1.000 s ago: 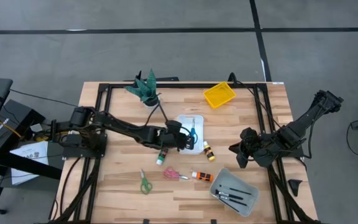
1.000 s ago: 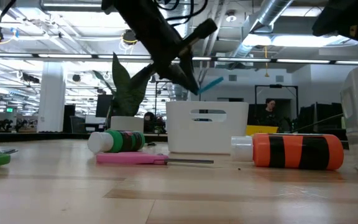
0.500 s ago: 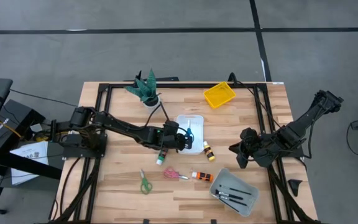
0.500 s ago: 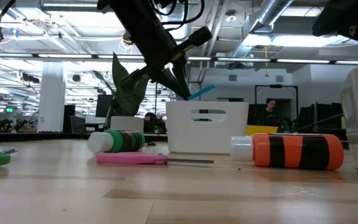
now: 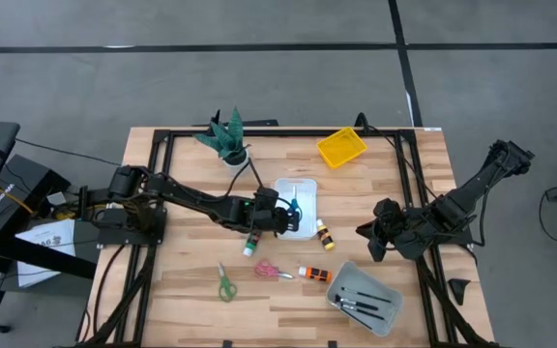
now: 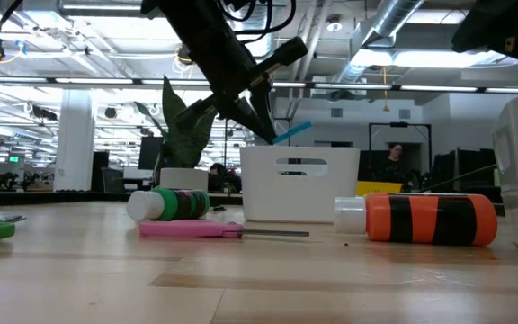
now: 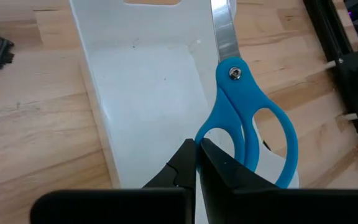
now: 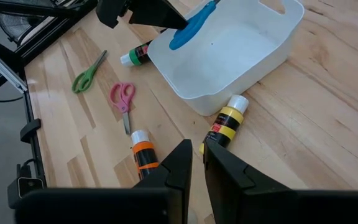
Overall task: Pick & Place Paint Supplies
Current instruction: Put the blue scissors into the white bin, then put the green scissors into the white bin
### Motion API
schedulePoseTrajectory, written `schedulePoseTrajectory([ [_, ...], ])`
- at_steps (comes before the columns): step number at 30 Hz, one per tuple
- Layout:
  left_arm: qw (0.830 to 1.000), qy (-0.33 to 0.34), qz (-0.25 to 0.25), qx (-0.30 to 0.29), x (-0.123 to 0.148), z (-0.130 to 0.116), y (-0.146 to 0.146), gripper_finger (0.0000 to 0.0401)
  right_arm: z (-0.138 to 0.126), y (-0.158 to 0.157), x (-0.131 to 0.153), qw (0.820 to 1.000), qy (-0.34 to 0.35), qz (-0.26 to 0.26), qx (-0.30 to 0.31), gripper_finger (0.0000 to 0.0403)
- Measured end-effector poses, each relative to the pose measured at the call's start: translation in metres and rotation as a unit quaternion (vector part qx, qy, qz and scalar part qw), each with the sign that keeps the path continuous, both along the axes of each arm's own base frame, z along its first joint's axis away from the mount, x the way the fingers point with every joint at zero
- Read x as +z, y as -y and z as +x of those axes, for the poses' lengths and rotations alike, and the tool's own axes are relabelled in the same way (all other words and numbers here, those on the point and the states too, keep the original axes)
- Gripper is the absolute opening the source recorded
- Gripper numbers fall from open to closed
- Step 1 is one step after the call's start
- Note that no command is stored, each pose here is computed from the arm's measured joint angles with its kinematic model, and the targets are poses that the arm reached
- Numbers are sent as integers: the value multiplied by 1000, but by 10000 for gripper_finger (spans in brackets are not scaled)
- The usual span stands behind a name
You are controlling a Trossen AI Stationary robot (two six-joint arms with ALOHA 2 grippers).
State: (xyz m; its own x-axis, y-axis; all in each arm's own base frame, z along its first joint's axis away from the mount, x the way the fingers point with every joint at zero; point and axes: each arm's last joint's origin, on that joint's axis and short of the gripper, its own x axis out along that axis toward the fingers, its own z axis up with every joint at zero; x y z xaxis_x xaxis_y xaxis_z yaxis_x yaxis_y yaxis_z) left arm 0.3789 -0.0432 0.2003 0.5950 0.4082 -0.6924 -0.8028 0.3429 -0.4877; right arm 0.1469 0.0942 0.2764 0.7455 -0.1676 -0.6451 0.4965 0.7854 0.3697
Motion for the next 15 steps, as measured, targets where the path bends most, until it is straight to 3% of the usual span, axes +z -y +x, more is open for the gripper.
schedulePoseTrajectory([
  [15, 1000, 15, 13, 12, 2, 2, -1, 52, 0, 0, 0, 1000, 3, 3, 0, 39],
])
